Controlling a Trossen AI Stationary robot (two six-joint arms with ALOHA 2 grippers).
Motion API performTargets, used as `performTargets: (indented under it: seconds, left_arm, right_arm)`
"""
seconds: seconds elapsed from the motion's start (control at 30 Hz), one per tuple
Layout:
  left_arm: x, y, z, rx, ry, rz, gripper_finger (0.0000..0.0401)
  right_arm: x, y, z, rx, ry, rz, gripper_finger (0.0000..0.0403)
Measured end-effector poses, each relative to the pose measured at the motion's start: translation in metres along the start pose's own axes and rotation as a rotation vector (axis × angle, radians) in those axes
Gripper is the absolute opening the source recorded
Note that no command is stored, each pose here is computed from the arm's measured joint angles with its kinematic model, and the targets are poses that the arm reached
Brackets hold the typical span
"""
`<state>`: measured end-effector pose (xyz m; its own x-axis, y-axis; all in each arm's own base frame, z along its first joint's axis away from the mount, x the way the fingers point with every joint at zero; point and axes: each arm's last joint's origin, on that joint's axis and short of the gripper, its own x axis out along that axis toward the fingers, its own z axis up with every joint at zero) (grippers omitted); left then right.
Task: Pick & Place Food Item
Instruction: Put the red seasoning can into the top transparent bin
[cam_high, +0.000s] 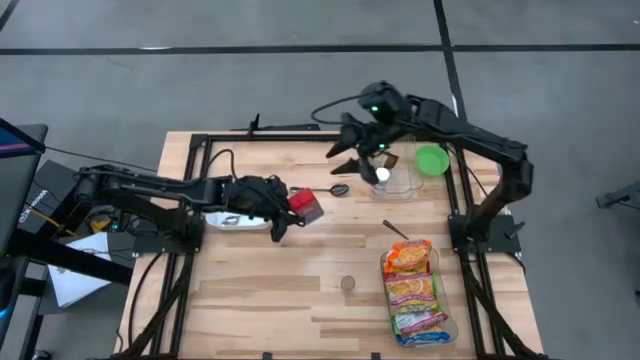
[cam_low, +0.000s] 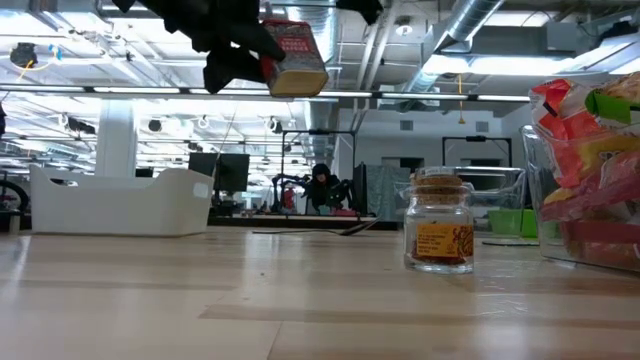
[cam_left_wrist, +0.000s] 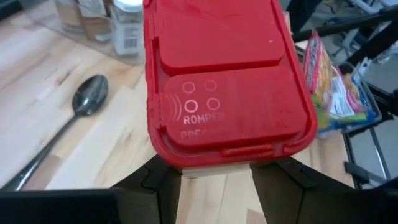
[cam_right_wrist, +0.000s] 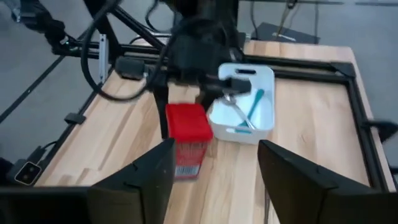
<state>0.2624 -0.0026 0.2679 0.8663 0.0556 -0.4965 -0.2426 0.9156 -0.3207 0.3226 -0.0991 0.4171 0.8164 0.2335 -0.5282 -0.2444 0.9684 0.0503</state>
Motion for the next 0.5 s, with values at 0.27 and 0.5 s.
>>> performTargets:
  seconds: [0.27, 0.5]
  left_arm:
    - [0.002, -0.003, -0.001, 0.027, 0.003, -0.009, 0.0154]
    - [0.001, -0.008, -0.004, 0.047, 0.011, -0.027, 0.0154]
  right_arm:
    - [0.043, 0.003, 0.015, -0.054, 0.16, 0.094, 0.024]
    - [0.081, 0.009, 0.016, -0.062, 0.225, 0.13, 0.024]
